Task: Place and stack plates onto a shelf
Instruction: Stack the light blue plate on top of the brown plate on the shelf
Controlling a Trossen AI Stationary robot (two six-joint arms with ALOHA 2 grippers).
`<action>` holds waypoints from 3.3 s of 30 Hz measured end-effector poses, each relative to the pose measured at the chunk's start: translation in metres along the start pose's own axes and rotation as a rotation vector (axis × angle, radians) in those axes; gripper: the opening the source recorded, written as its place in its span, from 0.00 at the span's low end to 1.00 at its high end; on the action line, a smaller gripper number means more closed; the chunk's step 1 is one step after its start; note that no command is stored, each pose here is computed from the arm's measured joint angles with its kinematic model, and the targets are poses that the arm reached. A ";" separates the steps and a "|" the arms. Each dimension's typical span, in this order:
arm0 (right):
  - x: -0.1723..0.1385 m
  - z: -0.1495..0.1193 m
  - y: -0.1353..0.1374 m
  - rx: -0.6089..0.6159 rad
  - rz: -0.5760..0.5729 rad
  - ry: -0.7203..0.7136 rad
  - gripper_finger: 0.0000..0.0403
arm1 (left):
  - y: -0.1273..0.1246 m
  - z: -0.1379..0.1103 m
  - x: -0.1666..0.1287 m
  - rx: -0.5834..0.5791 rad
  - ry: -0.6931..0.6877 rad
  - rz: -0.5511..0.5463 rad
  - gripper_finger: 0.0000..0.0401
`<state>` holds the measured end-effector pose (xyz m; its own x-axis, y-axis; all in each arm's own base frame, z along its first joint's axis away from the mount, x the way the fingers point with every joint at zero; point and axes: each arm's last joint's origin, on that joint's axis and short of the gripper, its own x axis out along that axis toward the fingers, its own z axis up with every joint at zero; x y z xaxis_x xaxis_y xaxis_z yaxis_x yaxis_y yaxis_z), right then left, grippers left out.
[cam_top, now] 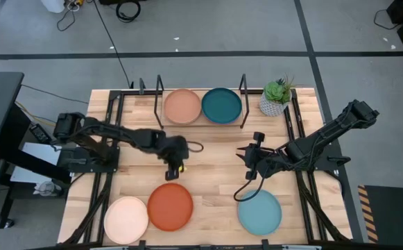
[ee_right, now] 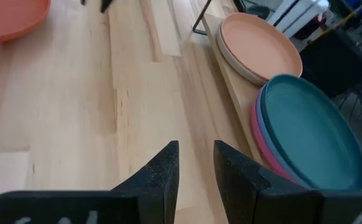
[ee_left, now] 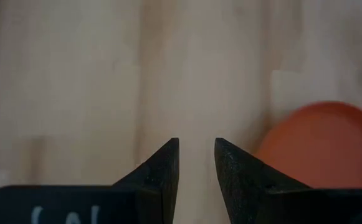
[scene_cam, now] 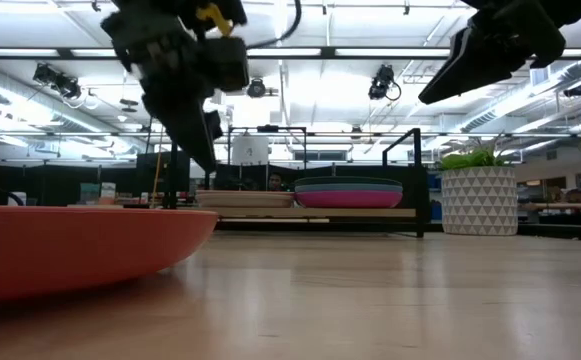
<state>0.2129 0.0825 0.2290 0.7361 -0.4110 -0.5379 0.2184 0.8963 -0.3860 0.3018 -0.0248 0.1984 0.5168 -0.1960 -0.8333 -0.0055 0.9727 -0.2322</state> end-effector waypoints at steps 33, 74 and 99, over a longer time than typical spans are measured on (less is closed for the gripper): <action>0.026 -0.042 0.067 0.063 0.644 0.626 0.36 | -0.058 0.022 0.002 0.554 -0.381 0.169 0.27; 0.060 -0.005 -0.031 0.526 0.511 0.562 0.04 | -0.071 0.022 0.051 1.449 -0.310 0.502 0.51; 0.077 0.005 -0.056 0.711 0.599 0.472 0.05 | -0.072 0.031 0.051 1.694 -0.388 0.556 0.38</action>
<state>0.2606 0.0016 0.2126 0.5567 0.2473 -0.7930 0.3395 0.8035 0.4890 0.3550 -0.1007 0.1876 0.9065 -0.0452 -0.4197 0.4208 0.0190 0.9069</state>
